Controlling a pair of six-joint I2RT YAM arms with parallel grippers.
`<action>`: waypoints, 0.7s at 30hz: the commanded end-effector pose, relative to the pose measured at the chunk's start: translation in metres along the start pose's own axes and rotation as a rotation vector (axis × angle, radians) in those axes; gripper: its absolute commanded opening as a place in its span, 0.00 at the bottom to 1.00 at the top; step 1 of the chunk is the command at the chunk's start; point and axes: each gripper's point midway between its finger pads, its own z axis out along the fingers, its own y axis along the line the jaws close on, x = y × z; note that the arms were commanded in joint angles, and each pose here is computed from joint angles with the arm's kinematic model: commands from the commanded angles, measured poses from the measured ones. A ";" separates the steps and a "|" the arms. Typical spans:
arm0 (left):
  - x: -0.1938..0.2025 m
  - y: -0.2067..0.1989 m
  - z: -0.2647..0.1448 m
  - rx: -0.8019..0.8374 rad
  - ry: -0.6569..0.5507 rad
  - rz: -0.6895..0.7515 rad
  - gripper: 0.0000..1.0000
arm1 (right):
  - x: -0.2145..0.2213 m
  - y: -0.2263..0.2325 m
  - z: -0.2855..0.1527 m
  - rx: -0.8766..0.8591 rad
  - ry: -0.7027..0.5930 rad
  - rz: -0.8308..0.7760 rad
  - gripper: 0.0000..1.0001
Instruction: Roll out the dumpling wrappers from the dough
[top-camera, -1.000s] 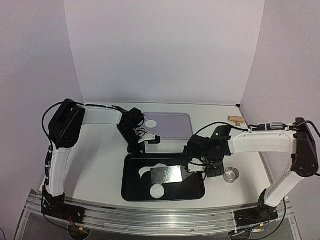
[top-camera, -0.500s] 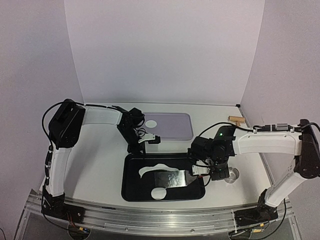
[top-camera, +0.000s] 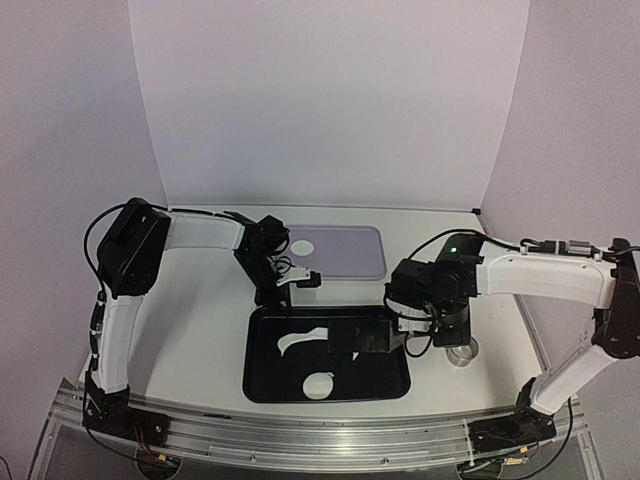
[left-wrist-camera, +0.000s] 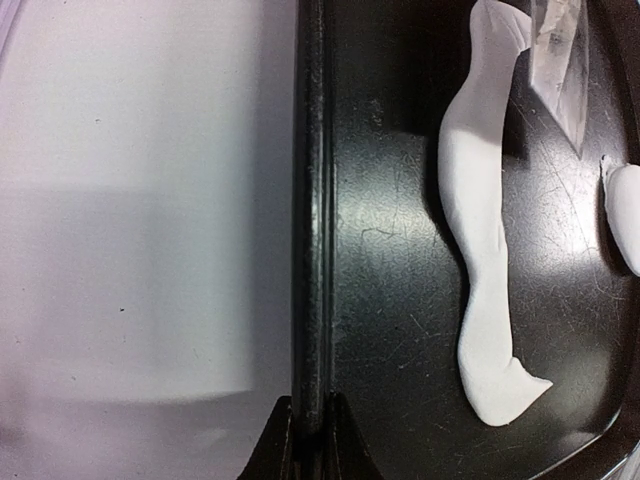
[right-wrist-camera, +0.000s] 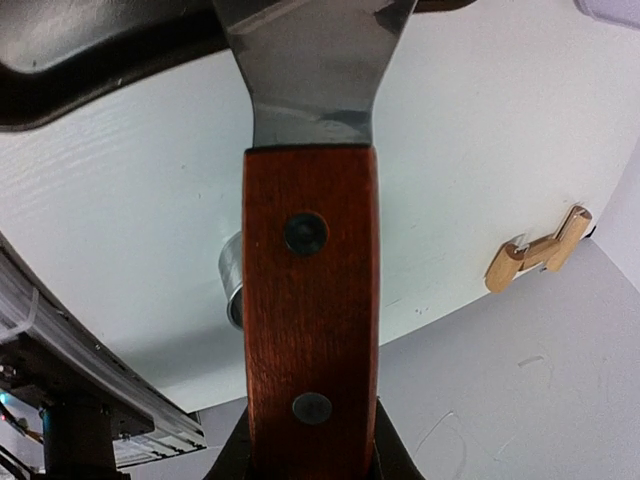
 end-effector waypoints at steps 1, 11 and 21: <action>-0.009 0.013 -0.010 -0.076 -0.011 0.069 0.00 | 0.058 0.019 -0.024 -0.069 0.059 -0.024 0.00; -0.012 0.014 -0.012 -0.080 -0.012 0.071 0.00 | 0.083 0.038 -0.032 -0.170 0.188 -0.108 0.00; -0.011 0.017 -0.009 -0.085 -0.006 0.071 0.00 | 0.110 0.051 -0.026 -0.202 0.263 -0.218 0.00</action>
